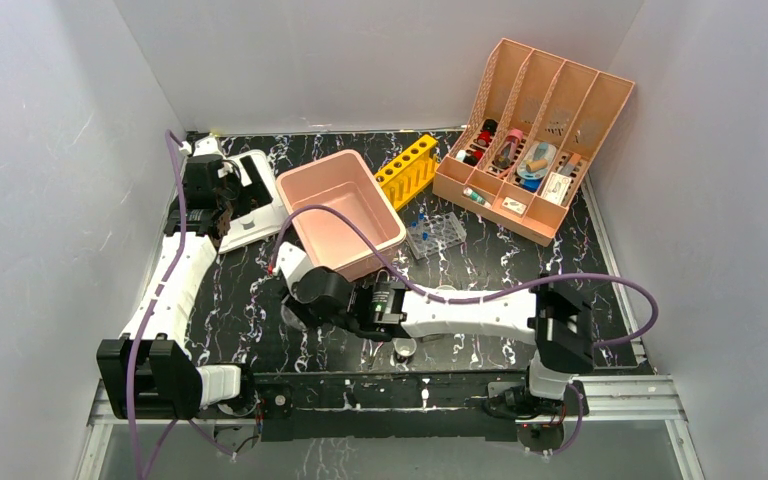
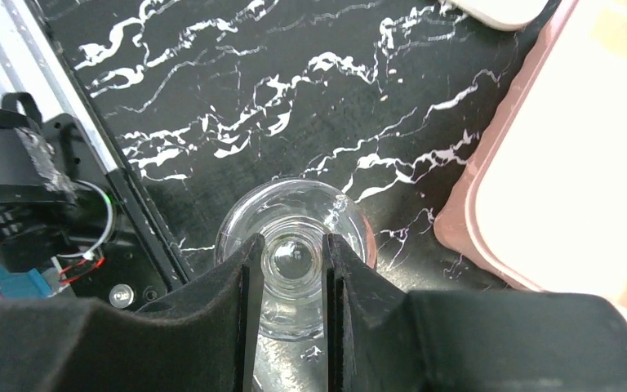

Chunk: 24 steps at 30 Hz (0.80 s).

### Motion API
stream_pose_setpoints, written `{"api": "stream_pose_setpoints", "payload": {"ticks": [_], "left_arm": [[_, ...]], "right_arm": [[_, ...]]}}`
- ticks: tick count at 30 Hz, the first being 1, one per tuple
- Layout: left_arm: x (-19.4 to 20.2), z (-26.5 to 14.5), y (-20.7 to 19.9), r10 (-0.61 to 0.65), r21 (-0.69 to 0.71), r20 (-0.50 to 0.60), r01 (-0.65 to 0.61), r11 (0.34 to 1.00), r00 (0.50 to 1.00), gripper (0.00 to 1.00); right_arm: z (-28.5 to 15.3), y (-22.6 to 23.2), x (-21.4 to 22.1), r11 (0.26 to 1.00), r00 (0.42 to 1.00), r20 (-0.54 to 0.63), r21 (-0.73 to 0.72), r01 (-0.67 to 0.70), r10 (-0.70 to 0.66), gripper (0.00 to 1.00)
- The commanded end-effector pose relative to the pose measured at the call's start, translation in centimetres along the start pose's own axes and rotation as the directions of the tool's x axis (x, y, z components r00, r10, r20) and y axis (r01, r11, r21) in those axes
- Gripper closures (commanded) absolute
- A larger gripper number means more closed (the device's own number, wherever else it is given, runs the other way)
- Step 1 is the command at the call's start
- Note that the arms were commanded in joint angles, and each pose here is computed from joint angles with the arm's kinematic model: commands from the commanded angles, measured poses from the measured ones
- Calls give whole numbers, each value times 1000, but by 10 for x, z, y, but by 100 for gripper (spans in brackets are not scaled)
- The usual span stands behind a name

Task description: Organize the chemistry lab equipment

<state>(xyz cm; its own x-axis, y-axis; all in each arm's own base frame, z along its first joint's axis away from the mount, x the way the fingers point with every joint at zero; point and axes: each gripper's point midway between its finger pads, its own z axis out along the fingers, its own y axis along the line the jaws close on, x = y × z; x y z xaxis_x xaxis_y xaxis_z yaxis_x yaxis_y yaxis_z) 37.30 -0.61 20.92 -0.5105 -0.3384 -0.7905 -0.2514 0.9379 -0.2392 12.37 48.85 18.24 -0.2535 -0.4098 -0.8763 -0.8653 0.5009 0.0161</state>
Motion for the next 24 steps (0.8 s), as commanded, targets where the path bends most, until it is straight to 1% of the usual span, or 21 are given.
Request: {"api": "stream_pose_setpoints", "payload": {"ticks": [1,2,4,8,14,19,24], "left_arm": [[-11,-9,-2,11,4,30,-11,1000,1000,3],[-11,-9,-2,11,5,31,-11,1000,999,3],[-11,-9,-4,11,12,31,-11,1000,999,3],[-8,-8,-9,20,34,19,-21,999,1000,3],[-8,-9,-11,26,36,22,-27,999,999,2],[-7,-8,-11,30,36,19,-30,999,999,2],[-7,-8,-11,34,35,19,-34,999,999,2]], "right_arm": [[-39,5,-81,999,983,183,-47,-2,11,80],[-41,4,-86,999,981,192,-42,10,-2,79],[-44,0,-93,999,980,197,-22,35,-30,78],[-48,-10,-111,996,971,222,31,84,-89,79],[-52,-32,-139,991,958,258,79,105,-122,80],[-47,-67,-153,991,959,261,105,86,-111,80],[-44,-123,-162,989,960,272,143,34,-72,80]]}}
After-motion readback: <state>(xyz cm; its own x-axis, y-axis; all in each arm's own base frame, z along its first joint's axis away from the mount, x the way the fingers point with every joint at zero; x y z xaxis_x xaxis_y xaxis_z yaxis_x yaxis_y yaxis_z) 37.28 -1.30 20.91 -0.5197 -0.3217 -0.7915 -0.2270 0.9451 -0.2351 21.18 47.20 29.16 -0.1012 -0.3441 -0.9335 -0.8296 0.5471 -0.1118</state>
